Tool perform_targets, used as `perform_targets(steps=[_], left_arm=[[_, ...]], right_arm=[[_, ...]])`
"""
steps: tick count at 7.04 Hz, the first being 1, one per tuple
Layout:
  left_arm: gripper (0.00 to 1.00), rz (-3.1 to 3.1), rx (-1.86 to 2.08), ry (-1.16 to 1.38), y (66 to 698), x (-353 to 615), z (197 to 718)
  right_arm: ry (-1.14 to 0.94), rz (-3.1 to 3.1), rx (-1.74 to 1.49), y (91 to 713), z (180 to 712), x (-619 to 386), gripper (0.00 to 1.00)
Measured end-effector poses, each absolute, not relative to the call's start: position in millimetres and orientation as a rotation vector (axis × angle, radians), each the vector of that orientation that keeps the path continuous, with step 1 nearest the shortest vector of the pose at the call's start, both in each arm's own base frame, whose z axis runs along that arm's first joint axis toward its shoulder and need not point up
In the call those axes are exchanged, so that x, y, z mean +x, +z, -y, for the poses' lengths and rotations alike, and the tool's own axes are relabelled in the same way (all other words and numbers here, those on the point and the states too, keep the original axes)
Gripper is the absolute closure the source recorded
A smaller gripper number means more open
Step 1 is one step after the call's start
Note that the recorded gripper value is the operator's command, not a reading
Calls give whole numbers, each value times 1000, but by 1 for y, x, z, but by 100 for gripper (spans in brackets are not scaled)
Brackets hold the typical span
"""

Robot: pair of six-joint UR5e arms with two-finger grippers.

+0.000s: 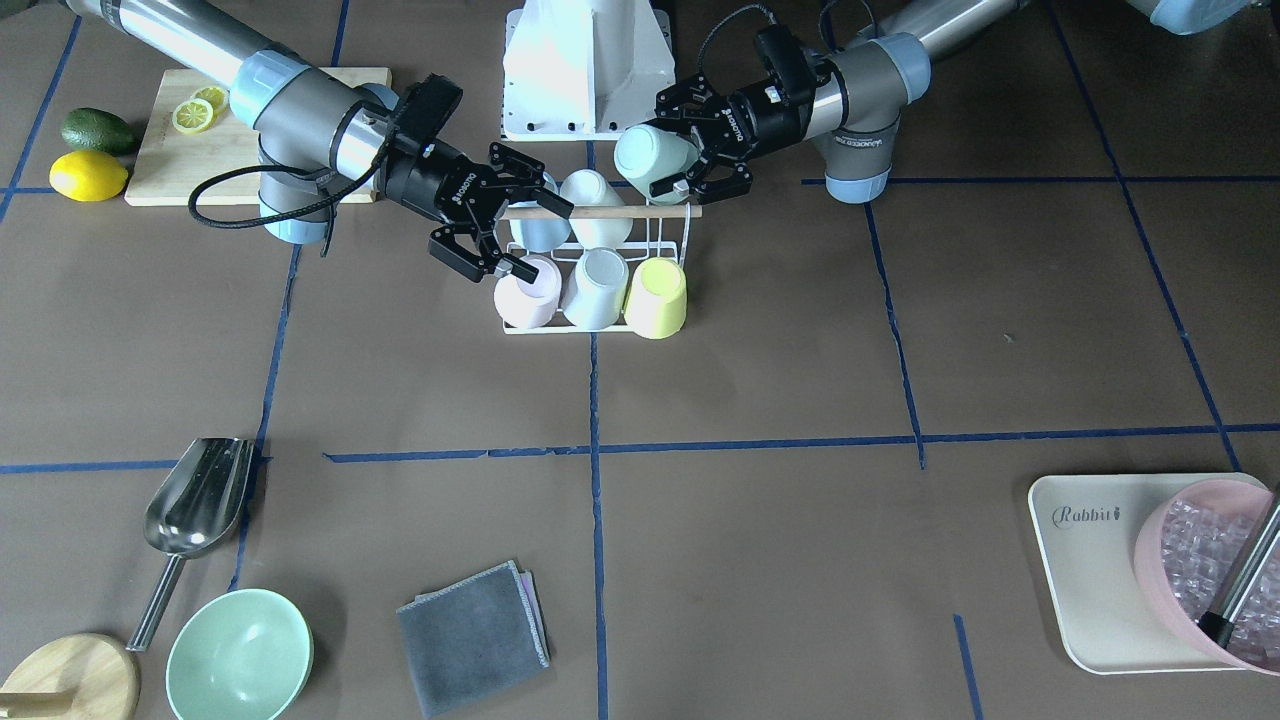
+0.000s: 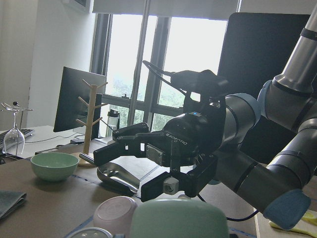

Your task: Place cup on cup holder

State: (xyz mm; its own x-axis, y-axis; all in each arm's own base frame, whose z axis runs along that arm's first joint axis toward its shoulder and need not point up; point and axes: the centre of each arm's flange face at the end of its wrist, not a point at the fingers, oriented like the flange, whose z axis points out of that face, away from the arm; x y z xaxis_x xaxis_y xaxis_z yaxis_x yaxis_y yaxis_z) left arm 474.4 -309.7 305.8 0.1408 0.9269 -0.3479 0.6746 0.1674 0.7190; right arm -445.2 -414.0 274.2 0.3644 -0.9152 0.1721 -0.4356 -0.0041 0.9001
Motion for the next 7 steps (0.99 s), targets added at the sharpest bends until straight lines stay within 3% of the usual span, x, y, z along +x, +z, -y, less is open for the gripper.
perform_targets(steps=[1, 7], left_arm=[[1, -1600, 1570, 377, 308, 476, 308], [0, -1626, 1575, 356, 309, 479, 297]], right_arm=[[-628, 1204, 1594, 269, 438, -424, 0], [-724, 997, 1174, 243, 491, -382, 0]])
